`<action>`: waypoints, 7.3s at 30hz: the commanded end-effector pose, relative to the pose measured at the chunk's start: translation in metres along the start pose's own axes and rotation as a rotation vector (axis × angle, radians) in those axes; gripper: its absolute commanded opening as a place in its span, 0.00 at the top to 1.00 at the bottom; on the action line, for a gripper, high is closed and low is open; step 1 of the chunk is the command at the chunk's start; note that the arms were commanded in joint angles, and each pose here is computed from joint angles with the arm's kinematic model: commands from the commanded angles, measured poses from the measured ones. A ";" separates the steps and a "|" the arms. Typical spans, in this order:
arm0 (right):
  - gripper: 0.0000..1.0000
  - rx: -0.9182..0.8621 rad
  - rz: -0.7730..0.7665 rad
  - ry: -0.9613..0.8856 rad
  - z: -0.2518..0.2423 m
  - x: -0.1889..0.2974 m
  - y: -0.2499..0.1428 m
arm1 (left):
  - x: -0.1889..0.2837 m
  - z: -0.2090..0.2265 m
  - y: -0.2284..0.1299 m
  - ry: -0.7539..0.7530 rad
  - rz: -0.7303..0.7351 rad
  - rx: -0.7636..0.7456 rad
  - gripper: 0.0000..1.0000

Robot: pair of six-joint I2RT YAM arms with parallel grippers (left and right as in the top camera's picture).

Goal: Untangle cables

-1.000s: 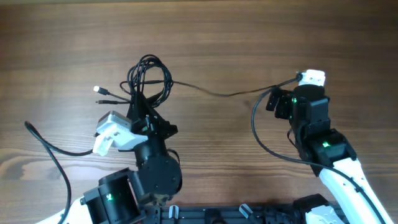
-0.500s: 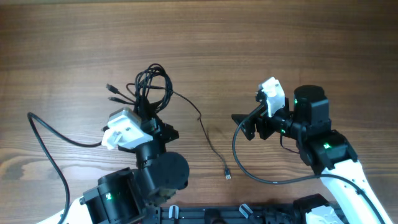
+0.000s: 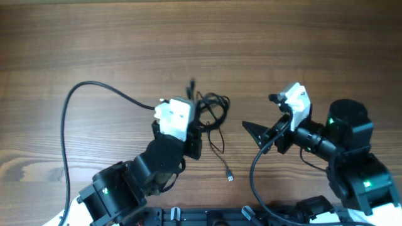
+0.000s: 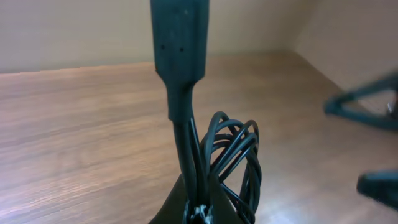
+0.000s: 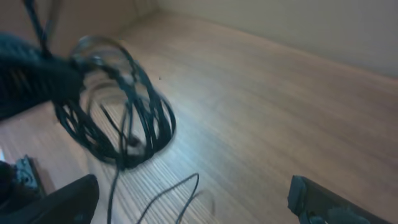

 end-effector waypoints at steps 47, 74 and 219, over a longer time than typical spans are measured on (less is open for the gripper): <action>0.96 -0.027 0.062 -0.225 -0.009 0.037 0.020 | -0.008 -0.033 0.019 -0.200 -0.072 -0.057 0.00; 0.96 -0.368 -0.178 0.157 0.000 -0.002 0.081 | -0.002 -0.032 0.055 -0.210 -0.238 0.421 0.00; 0.00 0.268 -0.042 -0.090 -0.006 0.019 0.046 | 0.016 -0.004 0.053 -0.057 -0.254 0.042 0.96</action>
Point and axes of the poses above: each gripper's point midway between its finger pads, its own x axis back along the fingers, its own z axis along the line the jaws close on, y = z × x, the point moved 6 cm from there along x, back along the fingers, and after that the axes turned 4 degrees about x, right-handed, at the moved point
